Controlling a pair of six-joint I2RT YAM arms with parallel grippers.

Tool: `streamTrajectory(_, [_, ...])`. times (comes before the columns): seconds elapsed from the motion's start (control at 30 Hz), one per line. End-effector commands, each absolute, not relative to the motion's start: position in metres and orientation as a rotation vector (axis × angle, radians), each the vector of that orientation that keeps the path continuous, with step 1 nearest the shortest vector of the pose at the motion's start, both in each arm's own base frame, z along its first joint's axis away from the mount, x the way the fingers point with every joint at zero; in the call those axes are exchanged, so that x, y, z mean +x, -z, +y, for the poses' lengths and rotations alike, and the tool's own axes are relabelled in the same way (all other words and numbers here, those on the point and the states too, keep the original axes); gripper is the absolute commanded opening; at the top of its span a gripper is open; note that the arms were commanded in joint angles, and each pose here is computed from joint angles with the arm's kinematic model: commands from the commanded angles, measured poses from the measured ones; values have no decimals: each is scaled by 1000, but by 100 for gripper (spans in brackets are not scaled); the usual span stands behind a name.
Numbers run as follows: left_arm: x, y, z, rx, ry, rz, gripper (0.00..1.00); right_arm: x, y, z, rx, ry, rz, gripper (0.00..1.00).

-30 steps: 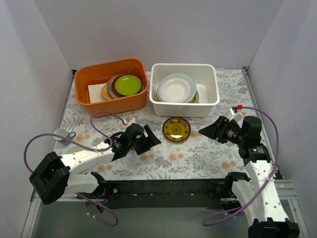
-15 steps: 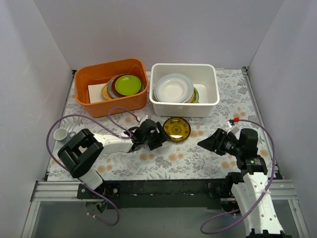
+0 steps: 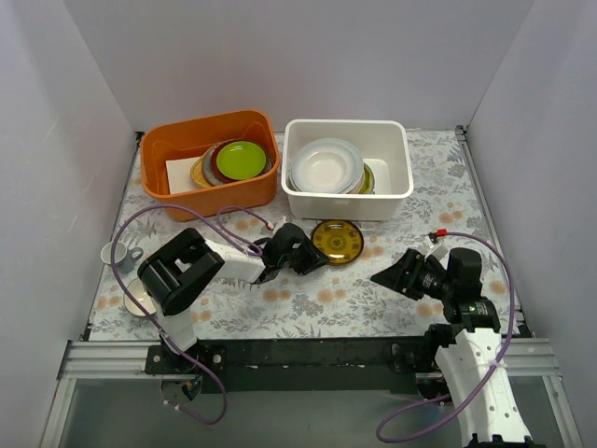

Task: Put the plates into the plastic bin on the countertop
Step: Pick up the plate at the center of the board.

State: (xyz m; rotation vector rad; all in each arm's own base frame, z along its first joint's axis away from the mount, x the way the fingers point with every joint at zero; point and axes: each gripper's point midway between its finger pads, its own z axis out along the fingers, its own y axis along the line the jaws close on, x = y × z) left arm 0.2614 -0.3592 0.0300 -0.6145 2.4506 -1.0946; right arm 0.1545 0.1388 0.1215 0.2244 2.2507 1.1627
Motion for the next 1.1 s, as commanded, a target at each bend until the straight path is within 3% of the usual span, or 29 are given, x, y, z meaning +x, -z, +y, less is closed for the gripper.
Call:
streamTrajectory(0.0, [247,1,-346,-673,998,2521,17,152,-118,140,196,-1174,2248,74])
streamTrajectory(0.17, [242,5,-339,-684,978,2537,0,151,-112,139,205,-1159,2257,74])
streamTrajectory(0.53, [229,-14,-326,-660,1015,2497,0,149,-99,135,224,-1130,2279,74])
streamTrajectory(1.07, [211,-103,-343,-448,1195,2347,0,152,-110,144,199,-1214,2225,75])
